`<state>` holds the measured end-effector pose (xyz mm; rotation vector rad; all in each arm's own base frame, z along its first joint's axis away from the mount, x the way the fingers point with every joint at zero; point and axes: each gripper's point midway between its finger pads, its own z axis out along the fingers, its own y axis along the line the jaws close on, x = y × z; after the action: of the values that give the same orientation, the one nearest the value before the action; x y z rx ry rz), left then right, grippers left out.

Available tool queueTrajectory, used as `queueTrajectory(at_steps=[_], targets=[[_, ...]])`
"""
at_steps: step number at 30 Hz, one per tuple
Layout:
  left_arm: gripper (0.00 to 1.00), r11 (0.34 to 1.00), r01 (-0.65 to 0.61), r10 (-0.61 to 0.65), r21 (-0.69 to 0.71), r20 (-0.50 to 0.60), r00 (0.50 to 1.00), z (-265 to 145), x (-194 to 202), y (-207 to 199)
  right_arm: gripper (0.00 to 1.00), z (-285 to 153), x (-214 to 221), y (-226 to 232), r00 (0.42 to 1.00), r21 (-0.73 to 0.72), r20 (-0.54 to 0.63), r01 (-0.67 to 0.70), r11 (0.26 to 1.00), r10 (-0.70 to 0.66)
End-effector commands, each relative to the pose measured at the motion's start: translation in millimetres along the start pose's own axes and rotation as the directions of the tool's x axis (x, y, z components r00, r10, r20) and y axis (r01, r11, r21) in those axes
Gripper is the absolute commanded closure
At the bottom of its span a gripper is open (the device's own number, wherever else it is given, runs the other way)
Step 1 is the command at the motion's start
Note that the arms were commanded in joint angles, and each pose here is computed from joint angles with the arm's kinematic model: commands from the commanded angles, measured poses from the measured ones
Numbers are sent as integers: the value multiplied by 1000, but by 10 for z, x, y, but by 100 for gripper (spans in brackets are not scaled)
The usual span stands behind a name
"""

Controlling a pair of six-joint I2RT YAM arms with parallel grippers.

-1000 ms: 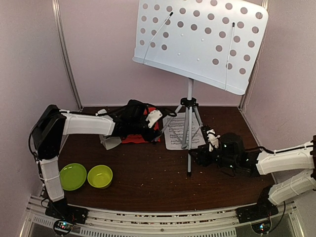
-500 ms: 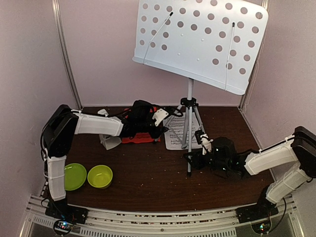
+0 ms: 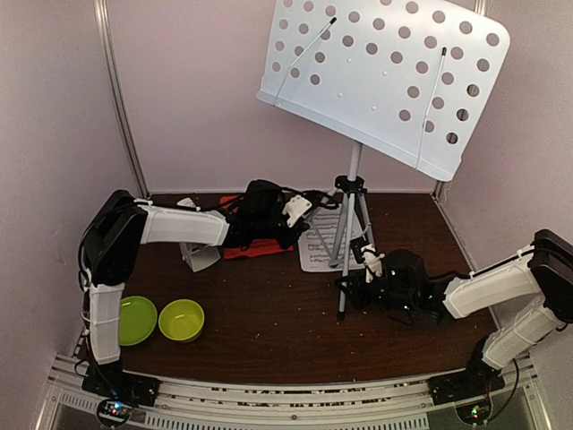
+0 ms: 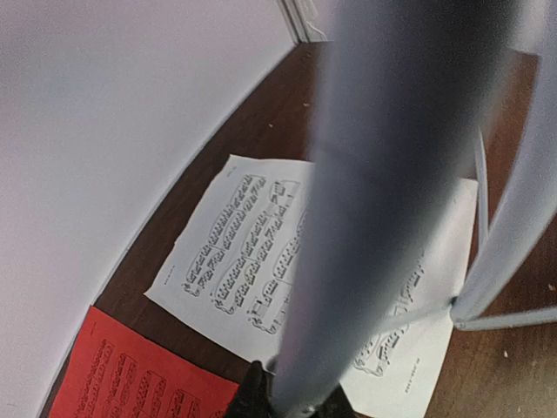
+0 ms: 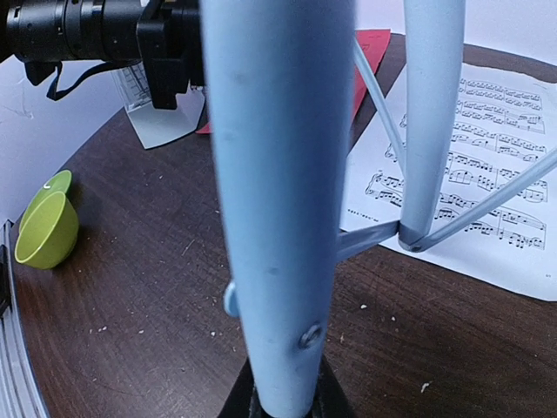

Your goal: Set up the instrument practice props

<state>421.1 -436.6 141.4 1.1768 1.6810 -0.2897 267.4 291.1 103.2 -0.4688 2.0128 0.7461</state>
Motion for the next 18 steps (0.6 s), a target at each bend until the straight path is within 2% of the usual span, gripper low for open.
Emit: queueTrajectory(at_steps=[1,8,14,18], targets=[[91,996,-20,18,-83,-22,1000,-109,37,278,100,-134,-29,-14,999,7,1,-53,999,53],[100,997,9,-14,-78,-64,998,-234,200,265,100,-316,33,-54,997,39,-53,-57,998,59],[100,997,17,-24,-74,-91,996,-309,320,222,100,-531,299,-219,992,101,-102,-70,992,80],[100,999,29,-31,-22,-94,995,-286,337,127,100,-589,485,-269,987,104,-128,-82,991,95]])
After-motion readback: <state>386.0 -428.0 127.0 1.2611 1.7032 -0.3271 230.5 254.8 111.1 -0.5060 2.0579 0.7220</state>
